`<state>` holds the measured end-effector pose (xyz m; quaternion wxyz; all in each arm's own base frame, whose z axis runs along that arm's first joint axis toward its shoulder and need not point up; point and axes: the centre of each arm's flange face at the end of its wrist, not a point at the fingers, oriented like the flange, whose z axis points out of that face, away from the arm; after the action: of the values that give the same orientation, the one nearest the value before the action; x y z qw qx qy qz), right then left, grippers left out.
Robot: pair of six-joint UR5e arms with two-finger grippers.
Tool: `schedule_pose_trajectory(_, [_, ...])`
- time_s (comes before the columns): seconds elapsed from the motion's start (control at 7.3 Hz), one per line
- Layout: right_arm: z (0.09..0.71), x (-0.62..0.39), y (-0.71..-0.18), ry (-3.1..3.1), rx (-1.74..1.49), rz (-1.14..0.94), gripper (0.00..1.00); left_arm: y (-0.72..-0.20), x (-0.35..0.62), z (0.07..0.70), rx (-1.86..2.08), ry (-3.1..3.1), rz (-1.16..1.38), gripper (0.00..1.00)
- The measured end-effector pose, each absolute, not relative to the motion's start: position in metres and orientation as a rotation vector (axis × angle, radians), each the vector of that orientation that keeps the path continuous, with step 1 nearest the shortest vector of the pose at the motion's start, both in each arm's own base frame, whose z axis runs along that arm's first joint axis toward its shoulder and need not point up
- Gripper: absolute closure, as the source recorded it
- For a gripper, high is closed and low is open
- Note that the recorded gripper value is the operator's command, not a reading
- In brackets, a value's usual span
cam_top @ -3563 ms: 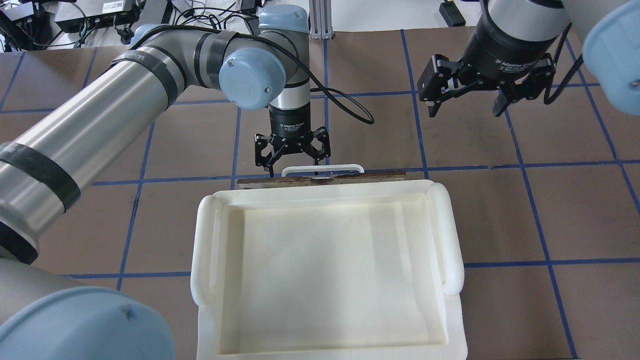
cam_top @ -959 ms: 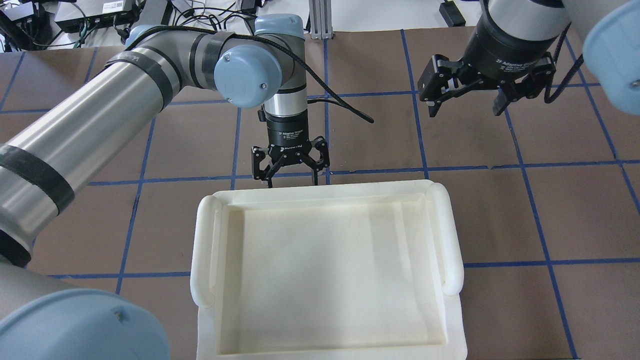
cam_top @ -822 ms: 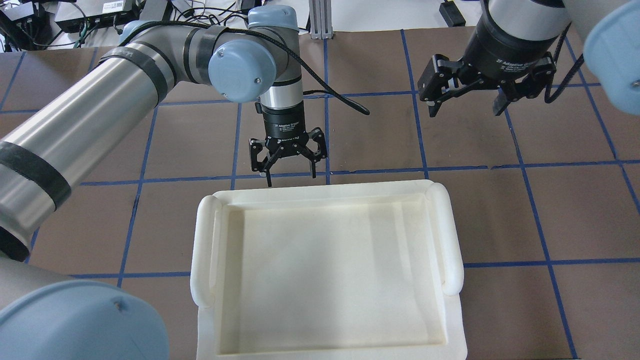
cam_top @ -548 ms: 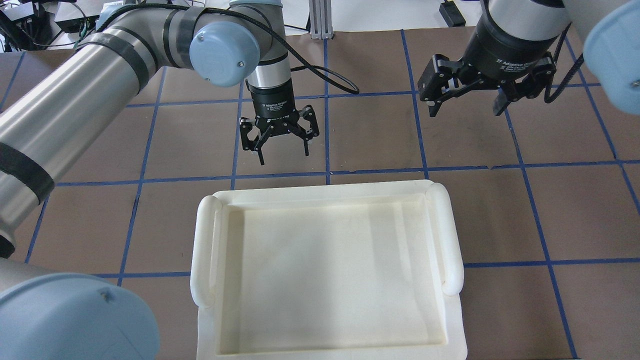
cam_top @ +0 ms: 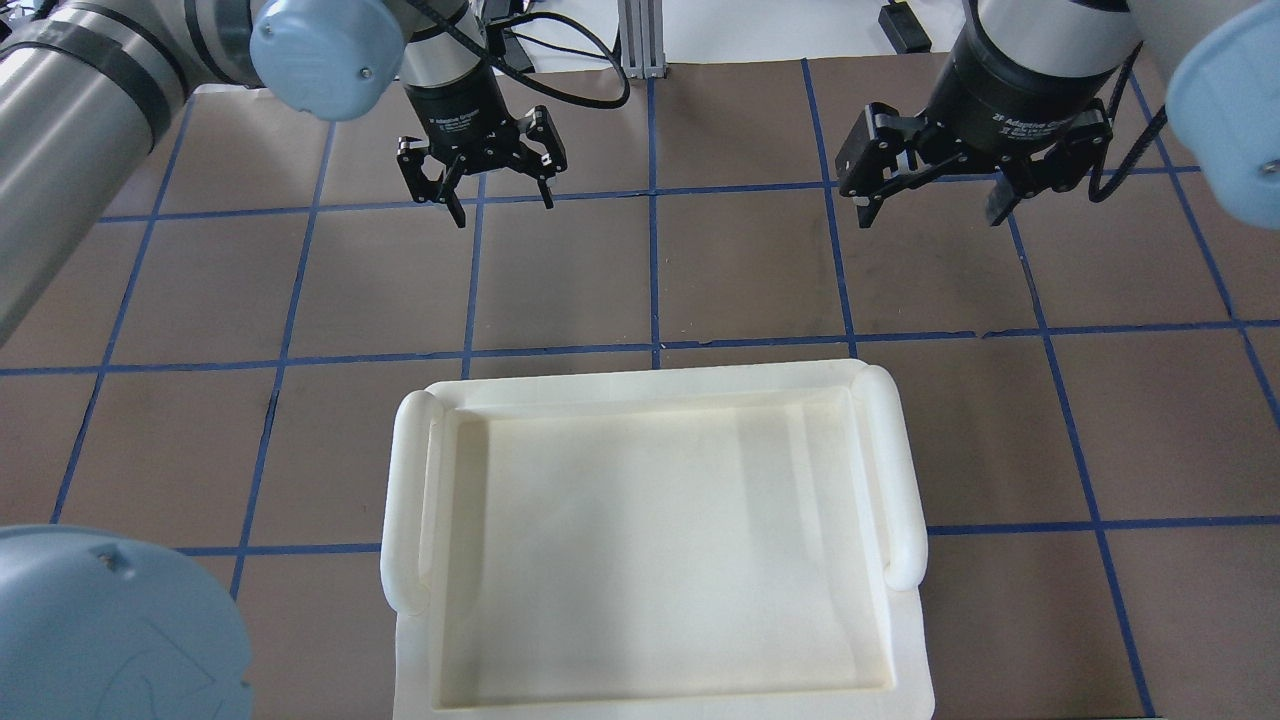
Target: Put scissors in drawer and close it
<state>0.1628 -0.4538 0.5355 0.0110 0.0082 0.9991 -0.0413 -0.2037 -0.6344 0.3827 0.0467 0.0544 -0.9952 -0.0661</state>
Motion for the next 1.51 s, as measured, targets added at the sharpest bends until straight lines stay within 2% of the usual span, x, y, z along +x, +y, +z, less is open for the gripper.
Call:
schedule_pose_trajectory(0.41, [0.539,0.16,-0.458,3.121,0.034,-0.177,0.0,-0.642,-0.104,0.435,-0.011,-3.037,-0.009,0.0])
schedule_pose_trajectory(0.69, [0.541,0.155,-0.463,3.13,0.049,-0.199,0.0,-0.625,-0.066,0.478,-0.053,-3.14,0.103,0.0])
schedule_pose_trajectory(1.1, [0.549,0.152,-0.471,3.13,0.073,-0.225,0.0,-0.587,-0.062,0.519,-0.058,-3.171,0.205,0.0])
schedule_pose_trajectory(1.51, [0.548,0.15,-0.474,3.127,0.081,-0.221,0.0,-0.548,-0.069,0.512,-0.05,-3.152,0.199,0.0])
